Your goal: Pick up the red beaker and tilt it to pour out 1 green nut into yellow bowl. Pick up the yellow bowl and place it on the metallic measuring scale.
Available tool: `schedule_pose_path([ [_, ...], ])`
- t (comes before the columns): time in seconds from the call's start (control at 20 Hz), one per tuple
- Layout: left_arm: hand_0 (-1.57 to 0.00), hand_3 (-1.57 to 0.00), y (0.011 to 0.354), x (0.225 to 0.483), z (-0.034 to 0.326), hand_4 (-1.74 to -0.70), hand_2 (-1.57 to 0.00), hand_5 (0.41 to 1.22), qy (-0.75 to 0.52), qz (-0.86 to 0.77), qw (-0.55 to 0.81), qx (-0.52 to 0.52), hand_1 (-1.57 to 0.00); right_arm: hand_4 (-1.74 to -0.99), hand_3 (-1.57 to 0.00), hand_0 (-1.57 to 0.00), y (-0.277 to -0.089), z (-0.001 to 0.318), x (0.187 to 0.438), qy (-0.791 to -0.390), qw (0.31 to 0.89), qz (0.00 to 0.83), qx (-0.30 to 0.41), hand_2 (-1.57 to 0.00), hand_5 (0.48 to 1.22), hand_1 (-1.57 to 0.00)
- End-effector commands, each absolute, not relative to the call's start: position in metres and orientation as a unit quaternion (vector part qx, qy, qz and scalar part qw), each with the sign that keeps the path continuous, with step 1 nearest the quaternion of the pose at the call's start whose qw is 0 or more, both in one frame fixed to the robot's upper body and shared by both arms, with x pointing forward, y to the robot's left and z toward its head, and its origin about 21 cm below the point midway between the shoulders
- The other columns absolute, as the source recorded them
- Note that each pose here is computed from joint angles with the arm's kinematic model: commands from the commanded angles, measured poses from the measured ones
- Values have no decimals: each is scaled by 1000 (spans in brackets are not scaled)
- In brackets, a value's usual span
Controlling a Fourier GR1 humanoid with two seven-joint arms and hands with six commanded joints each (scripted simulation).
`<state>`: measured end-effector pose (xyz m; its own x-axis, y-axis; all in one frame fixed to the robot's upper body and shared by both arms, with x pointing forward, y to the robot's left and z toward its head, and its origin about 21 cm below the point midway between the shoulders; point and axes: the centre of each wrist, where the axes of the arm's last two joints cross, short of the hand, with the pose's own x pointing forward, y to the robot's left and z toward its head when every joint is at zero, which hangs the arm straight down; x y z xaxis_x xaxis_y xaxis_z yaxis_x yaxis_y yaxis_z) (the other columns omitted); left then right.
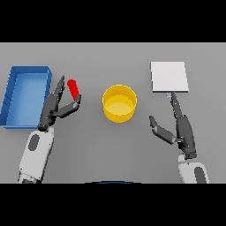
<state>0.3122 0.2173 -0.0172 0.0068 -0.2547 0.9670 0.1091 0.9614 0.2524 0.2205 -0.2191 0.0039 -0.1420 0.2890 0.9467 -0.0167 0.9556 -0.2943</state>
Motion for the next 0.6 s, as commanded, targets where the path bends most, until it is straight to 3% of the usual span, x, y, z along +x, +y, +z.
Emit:
schedule_pose_path([
  [0.0,1,1,213,317,-20,-1276,1,680,-689,-131,712,49,1,-1267,1,1,-220,3,222,-740,656,114,-94,1,635,1],
  [0.55,1,1,203,352,-20,-1289,1,683,-681,-142,717,49,1,-1265,1,1,-221,7,222,-745,652,106,-90,1,638,1],
])
